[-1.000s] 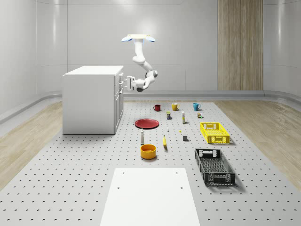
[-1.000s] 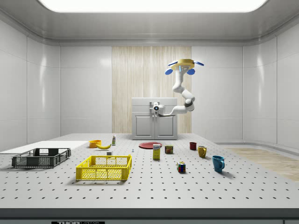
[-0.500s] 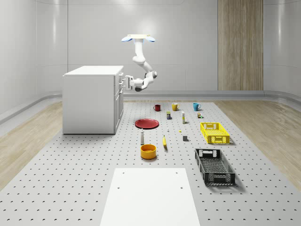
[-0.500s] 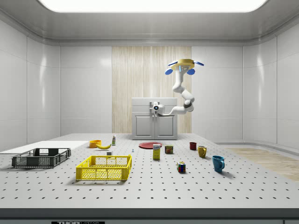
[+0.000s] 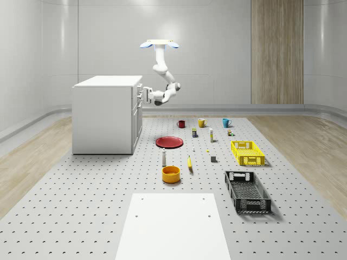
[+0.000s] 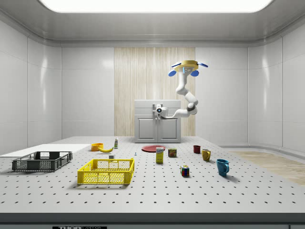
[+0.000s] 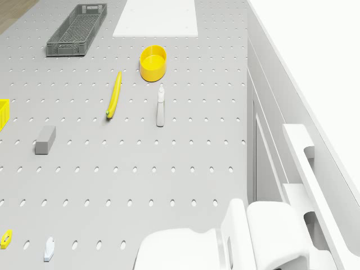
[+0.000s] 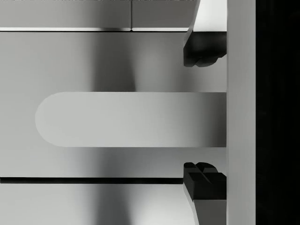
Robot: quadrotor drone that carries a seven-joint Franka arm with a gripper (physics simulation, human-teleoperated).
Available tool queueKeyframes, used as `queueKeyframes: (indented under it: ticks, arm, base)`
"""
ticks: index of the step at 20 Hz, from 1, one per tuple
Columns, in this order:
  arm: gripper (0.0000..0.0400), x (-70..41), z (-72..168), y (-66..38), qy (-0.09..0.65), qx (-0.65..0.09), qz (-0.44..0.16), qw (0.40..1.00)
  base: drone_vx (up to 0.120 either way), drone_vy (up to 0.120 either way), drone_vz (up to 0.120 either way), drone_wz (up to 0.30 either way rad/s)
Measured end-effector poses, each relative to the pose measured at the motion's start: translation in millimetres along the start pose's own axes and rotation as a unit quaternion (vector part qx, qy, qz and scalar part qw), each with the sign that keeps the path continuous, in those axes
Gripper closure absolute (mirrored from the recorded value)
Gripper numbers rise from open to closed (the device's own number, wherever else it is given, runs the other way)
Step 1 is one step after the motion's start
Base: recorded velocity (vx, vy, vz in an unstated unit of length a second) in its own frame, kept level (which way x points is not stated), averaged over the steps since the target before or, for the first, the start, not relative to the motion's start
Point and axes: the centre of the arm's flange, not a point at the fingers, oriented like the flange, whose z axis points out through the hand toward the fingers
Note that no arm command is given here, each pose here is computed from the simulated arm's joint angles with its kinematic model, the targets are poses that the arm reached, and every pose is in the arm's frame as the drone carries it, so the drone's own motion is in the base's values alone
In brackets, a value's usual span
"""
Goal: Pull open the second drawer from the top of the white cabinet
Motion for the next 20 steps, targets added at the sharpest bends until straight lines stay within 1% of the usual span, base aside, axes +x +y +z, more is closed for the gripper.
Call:
queueKeyframes:
  ticks: [8, 11, 13, 14, 15, 16, 18, 19, 20]
  arm:
    - [0.01, -1.4, 2.9, -1.4, 0.0, 0.0, 0.0, 1.0]
    - [0.0197, -1.5, 4.1, -1.6, 0.0, 0.0, 0.0, 1.0]
    - [0.0238, -1.6, 4.6, -1.6, 0.0, 0.0, 0.0, 1.0]
    - [0.0249, -1.6, 4.8, -1.6, 0.0, 0.0, 0.0, 1.0]
    - [0.0249, -0.1, 4.8, -0.7, 0.001, -0.001, -0.007, 1.0]
    - [0.026, 3.0, 5.7, 0.8, -0.001, 0.001, -0.015, 1.0]
    - [0.0276, 1.3, 5.6, -0.1, -0.001, 0.0, -0.011, 1.0]
    - [0.0274, 0.8, 5.5, -0.4, 0.0, 0.0, -0.009, 1.0]
    - [0.026, 5.1, 5.9, 2.1, 0.0, 0.0, -0.016, 1.0]
  base:
    - [0.0, 0.0, 0.0, 0.0]
    - [0.0, 0.0, 0.0, 0.0]
    - [0.0, 0.0, 0.0, 0.0]
    - [0.0, 0.0, 0.0, 0.0]
    - [0.0, 0.0, 0.0, 0.0]
    - [0.0, 0.0, 0.0, 0.0]
    - [0.0, 0.0, 0.0, 0.0]
    - [0.0, 0.0, 0.0, 0.0]
    - [0.0, 0.0, 0.0, 0.0]
